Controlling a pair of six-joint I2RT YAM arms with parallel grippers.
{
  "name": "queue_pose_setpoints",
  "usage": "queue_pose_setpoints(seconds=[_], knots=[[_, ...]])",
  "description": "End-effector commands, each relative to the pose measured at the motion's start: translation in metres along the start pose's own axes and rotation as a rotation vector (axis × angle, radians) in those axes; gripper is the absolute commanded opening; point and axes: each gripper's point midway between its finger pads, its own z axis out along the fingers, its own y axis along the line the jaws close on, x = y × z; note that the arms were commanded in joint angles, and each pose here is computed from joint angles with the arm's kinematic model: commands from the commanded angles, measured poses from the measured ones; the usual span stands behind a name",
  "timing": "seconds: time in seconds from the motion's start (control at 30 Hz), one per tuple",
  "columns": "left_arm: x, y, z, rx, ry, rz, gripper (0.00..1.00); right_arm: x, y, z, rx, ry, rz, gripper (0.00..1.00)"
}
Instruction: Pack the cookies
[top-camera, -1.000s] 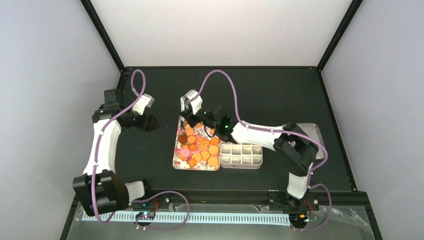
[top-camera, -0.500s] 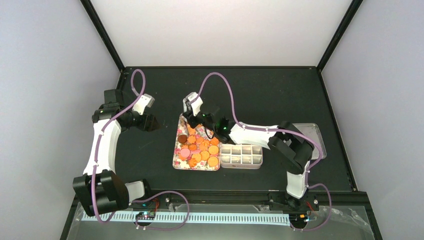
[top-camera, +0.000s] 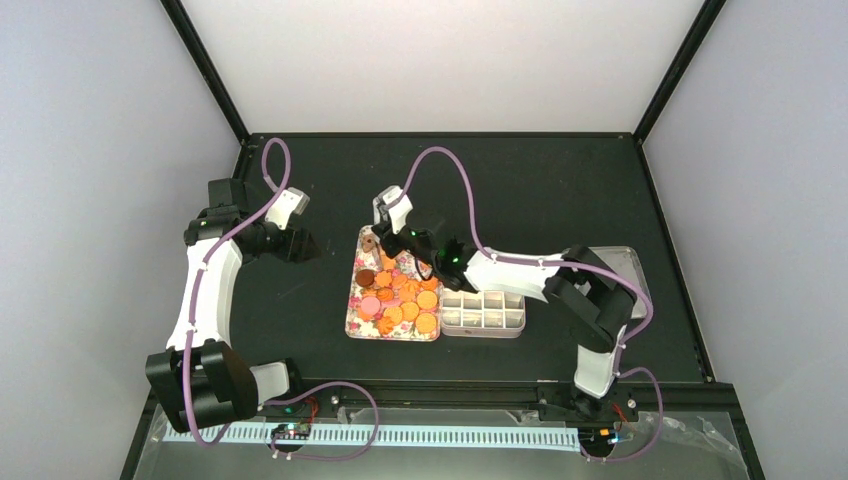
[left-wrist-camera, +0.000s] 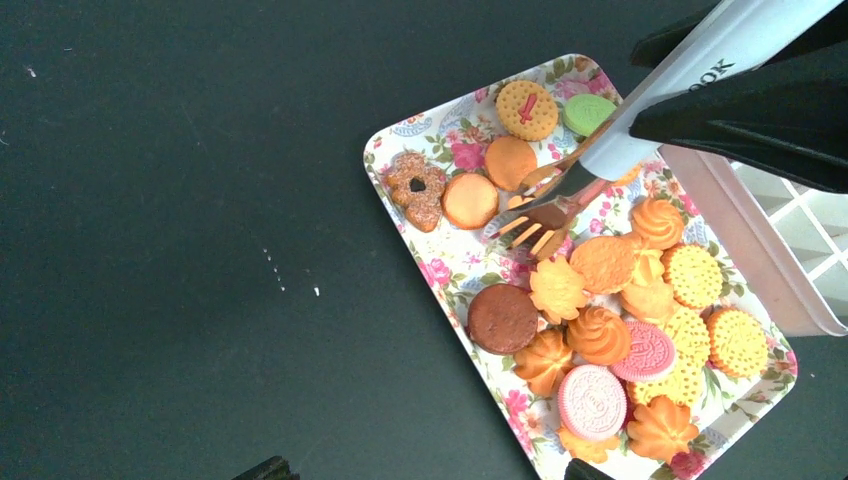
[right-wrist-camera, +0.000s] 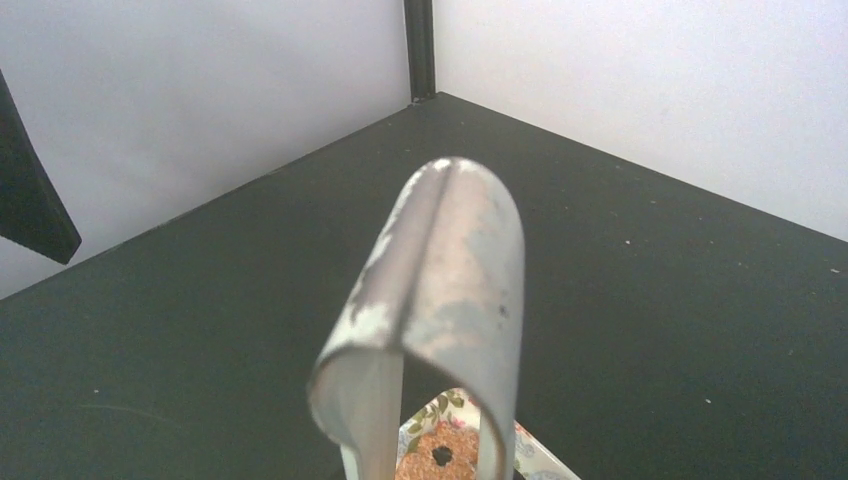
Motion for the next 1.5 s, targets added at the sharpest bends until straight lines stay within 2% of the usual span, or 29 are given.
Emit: queue_pose_setpoints(seconds=[0.0, 0.43, 0.63, 0.87, 1.0, 1.47], knots=[[-0.004, -0.005, -0.006, 0.017, -0.023, 0.022, 0.71, -0.037, -0.002, -0.021, 0.017, -0.084, -0.009, 0.15], [-0.006, -0.008, -0.008, 0.024, -0.031, 0.026, 0.71, -0.064, -0.003, -0.051, 0.002, -0.133, 0.010, 0.15], [-0.009, -0.010, -0.008, 0.039, -0.045, 0.034, 0.71, -0.083, -0.036, -0.095, 0.051, -0.163, 0.050, 0.16], [-0.017, -0.013, -0.006, 0.073, -0.077, 0.023, 0.72, -0.063, -0.097, -0.148, 0.217, -0.117, 0.025, 0.17], [-0.017, -0.013, -0.005, 0.077, -0.080, 0.021, 0.72, -0.050, -0.114, -0.167, 0.280, -0.096, 0.003, 0.18], [-0.020, -0.015, -0.008, 0.082, -0.084, 0.026, 0.76, -0.028, -0.125, -0.166, 0.320, -0.049, -0.028, 0.27]])
